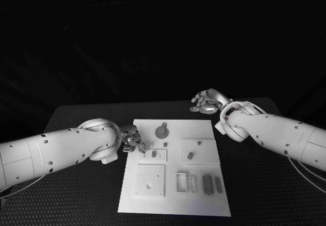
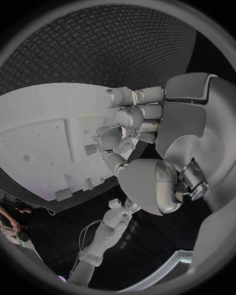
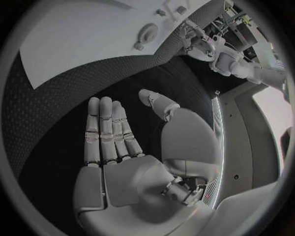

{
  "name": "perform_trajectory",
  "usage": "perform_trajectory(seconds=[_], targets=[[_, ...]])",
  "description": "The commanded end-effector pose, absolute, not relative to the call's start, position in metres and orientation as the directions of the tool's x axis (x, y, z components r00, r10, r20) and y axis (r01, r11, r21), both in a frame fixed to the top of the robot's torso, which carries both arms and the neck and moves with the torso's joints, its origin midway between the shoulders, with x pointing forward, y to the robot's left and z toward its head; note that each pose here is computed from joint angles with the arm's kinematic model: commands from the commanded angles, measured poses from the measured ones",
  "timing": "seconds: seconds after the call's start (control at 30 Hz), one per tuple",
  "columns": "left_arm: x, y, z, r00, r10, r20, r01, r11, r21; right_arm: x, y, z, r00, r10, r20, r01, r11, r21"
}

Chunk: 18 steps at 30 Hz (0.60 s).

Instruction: Assemble the parts on the task board

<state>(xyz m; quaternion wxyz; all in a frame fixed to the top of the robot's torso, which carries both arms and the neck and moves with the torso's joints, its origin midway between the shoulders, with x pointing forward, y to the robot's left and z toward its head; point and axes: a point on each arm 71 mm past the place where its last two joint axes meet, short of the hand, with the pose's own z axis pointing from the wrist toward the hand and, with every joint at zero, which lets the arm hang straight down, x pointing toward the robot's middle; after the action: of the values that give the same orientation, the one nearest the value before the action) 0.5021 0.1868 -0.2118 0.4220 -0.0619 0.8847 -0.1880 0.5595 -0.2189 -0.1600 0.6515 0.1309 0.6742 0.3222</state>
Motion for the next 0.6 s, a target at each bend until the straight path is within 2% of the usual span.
perform_trajectory(seconds=[0.03,0.6], targets=[[0.502,0.184,-0.213,-0.619,-0.268,-0.738,0.054,0.923,-0.381,0.559,-0.216,-0.160,-0.130,0.593,-0.795,-0.256,0.755,0.604],[0.499,0.180,-0.223,-0.633,-0.252,-0.732,0.060,0.927,-0.370,0.559,-0.215,-0.161,-0.136,0.592,-0.795,-0.256,0.754,0.605]])
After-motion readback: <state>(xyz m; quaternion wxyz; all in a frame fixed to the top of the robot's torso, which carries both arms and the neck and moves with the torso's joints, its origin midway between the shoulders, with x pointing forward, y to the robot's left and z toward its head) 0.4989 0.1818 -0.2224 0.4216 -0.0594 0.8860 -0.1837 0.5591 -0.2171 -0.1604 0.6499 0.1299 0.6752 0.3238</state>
